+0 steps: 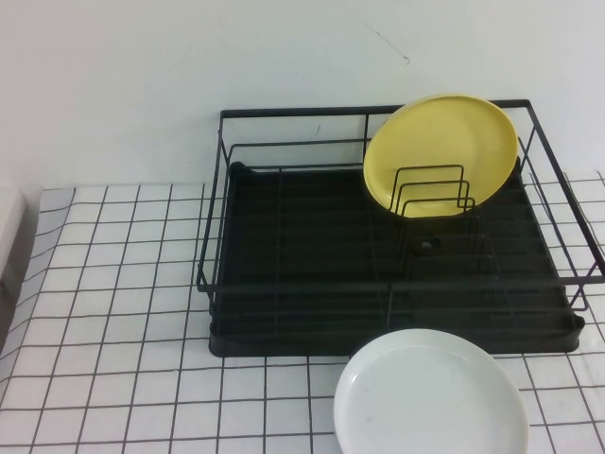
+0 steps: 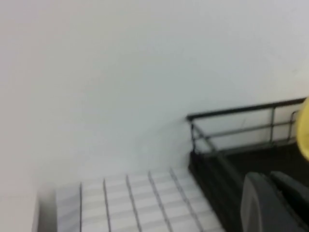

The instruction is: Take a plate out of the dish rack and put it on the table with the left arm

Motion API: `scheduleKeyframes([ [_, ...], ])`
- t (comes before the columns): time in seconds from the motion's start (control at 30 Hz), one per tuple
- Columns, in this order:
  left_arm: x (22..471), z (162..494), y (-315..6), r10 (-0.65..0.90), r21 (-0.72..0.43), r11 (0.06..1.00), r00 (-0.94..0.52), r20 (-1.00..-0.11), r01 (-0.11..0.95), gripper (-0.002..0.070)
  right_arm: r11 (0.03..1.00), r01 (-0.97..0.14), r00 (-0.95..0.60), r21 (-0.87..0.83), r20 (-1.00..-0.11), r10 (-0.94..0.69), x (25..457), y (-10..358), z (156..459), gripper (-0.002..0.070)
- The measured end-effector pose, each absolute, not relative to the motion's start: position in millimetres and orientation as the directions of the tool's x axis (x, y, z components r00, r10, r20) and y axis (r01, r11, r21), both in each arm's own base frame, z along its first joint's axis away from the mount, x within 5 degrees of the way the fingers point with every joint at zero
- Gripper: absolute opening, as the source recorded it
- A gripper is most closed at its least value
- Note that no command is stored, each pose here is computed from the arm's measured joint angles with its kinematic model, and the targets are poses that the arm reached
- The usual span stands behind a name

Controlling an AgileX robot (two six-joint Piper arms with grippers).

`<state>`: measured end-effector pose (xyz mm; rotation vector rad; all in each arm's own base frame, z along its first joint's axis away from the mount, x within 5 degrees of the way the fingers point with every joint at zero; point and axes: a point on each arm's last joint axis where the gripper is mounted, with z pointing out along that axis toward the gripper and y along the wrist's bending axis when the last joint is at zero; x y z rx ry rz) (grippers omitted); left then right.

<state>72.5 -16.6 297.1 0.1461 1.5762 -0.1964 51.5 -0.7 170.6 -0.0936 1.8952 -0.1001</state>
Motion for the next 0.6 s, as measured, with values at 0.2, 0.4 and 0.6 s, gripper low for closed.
scheduleKeyframes([
  [0.2,63.6,203.2,-8.6,-0.095,-0.108,0.988,-0.12,-0.988,0.11,-0.0002,0.993,-0.015,-0.32,-0.116,-0.94,-0.115,51.5,-0.7,170.6,-0.0003],
  [0.4,54.3,181.2,-9.4,-0.108,-0.132,0.986,-0.217,-0.97,0.097,-0.0002,0.993,-0.015,-0.32,-0.116,-0.94,-0.115,51.5,-0.7,170.6,-0.0003],
  [0.6,52.8,175.7,-9.4,-0.094,-0.121,0.989,-0.273,-0.957,0.086,-0.0002,0.993,-0.015,-0.32,-0.116,-0.94,-0.115,51.5,-0.7,170.6,-0.0003],
])
